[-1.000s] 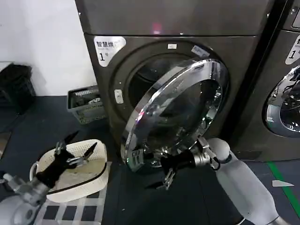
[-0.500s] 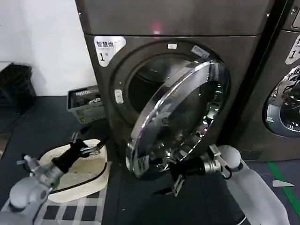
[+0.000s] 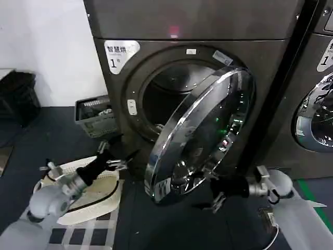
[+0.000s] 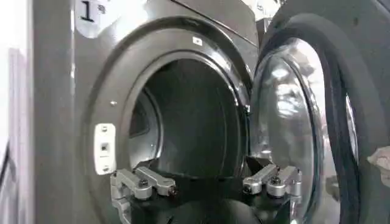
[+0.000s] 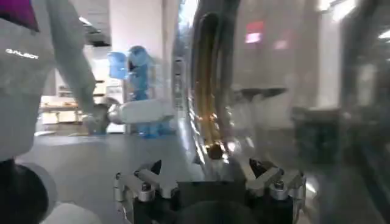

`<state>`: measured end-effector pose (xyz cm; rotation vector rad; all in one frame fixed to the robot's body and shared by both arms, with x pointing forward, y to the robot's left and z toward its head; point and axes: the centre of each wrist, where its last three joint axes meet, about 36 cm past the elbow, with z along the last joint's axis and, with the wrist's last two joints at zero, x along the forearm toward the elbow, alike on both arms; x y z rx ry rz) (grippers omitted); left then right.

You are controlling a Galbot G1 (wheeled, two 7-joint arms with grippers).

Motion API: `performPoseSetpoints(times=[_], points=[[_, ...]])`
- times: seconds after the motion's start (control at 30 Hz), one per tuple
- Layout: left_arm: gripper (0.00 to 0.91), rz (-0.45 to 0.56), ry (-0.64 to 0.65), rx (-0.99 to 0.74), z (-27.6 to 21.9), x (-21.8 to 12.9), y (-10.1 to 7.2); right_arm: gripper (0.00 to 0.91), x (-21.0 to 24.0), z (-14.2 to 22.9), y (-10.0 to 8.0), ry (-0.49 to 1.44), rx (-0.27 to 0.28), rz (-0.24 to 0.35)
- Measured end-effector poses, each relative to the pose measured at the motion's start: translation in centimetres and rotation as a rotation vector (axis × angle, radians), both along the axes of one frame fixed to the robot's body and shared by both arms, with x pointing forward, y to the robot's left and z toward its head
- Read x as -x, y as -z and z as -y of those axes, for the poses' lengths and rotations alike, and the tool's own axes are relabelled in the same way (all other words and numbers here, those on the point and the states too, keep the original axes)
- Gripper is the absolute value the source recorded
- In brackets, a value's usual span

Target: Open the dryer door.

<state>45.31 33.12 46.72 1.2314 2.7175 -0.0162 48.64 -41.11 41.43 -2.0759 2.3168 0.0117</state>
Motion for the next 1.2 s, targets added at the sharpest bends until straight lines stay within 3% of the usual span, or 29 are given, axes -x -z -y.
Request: performPoseSetpoints(times=[0.17,0.4,0.87,0.97,1.2], points=[[0.907,0.013,0.032,0.007,1.2,-0.8,-0.3,0.907,2.9,4.6,-0.1,0.133,-0.042,0.012],[0.907,-0.009,0.104,-0.006,3.3,-1.5,-0.2,0.907,7.4,11.7,-1.7,0.363,-0.074,0.055],[0.907,-0.049,0.189,-0.034,6.1,-1.2,1.2,0.907,15.3,18.6,-6.8,1.132,-0.13,0.259],[0.907,-0.053,0.214,-0.038,6.7,-1.2,1.3,0.907,17.3,20.1,-8.1,1.309,-0.101,0.244],[0.907,-0.049,0.331,-0.052,9.6,-1.3,1.5,0.907,21.1,21.3,-9.0,1.638,-0.001,0.215]])
